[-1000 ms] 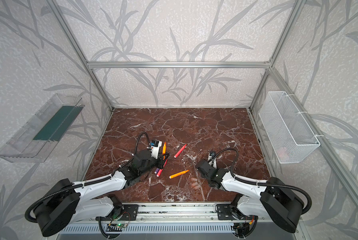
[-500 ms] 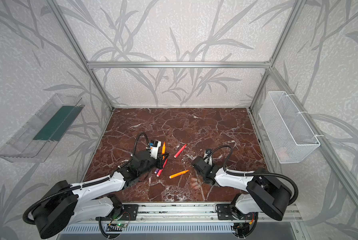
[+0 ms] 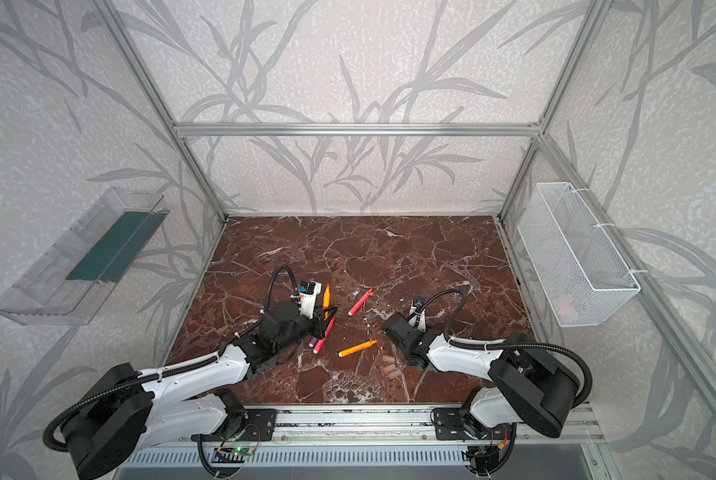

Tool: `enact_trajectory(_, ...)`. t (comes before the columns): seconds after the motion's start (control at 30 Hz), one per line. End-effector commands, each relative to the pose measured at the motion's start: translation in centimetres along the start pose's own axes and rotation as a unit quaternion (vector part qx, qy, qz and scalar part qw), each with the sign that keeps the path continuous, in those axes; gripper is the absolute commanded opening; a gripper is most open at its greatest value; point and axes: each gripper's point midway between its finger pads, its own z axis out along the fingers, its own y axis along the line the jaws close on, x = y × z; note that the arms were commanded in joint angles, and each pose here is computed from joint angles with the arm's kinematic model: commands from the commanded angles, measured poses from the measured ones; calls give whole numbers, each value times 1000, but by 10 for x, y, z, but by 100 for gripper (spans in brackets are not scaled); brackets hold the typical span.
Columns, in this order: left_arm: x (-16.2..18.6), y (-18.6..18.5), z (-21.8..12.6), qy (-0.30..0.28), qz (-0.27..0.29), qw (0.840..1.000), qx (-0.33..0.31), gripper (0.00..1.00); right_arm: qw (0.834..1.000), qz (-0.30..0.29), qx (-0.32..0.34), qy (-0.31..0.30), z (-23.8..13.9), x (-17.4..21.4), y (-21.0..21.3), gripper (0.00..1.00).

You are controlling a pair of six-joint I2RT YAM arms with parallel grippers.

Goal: Insert the pens into the pen caps
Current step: 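Lower the right gripper and grasp a translucent pink cap, then lift the cap with the right gripper and bring it toward the left gripper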

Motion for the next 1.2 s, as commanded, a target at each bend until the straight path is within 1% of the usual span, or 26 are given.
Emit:
enact_trajectory(0.0,-2,-1,-3,-6,-3,1000,2,0,1000,-2,26,-6,-1,2,-16,44)
enact_trajectory(0.17,-3,-1,-4,-8,-4,1000,3,0,999,1,31,-4,-2,4,-23,34)
enact_trajectory(0.23,-3,-2,-4,-9,-4,1000,4,0,999,2,33,-4,-1,4,-24,32)
enact_trajectory(0.4,-5,-3,-4,-9,-4,1000,5,0,999,2,36,4,4,2,-24,32)
enact_trajectory(0.73,-6,-2,-5,-11,-2,1000,3,0,998,-5,55,17,17,-6,-26,35)
enact_trajectory(0.83,-6,-2,-6,-10,0,1000,1,0,998,-7,63,19,19,-7,-28,38)
enact_trajectory(0.9,-5,-1,-6,-10,1,1000,0,0,998,-5,66,24,22,-7,-32,38)
enact_trajectory(1.07,-5,0,-6,-10,1,1000,-1,0,998,-1,65,25,23,-7,-34,35)
enact_trajectory(1.17,-4,0,-6,-10,0,1000,-1,0,998,2,58,30,24,-4,-32,30)
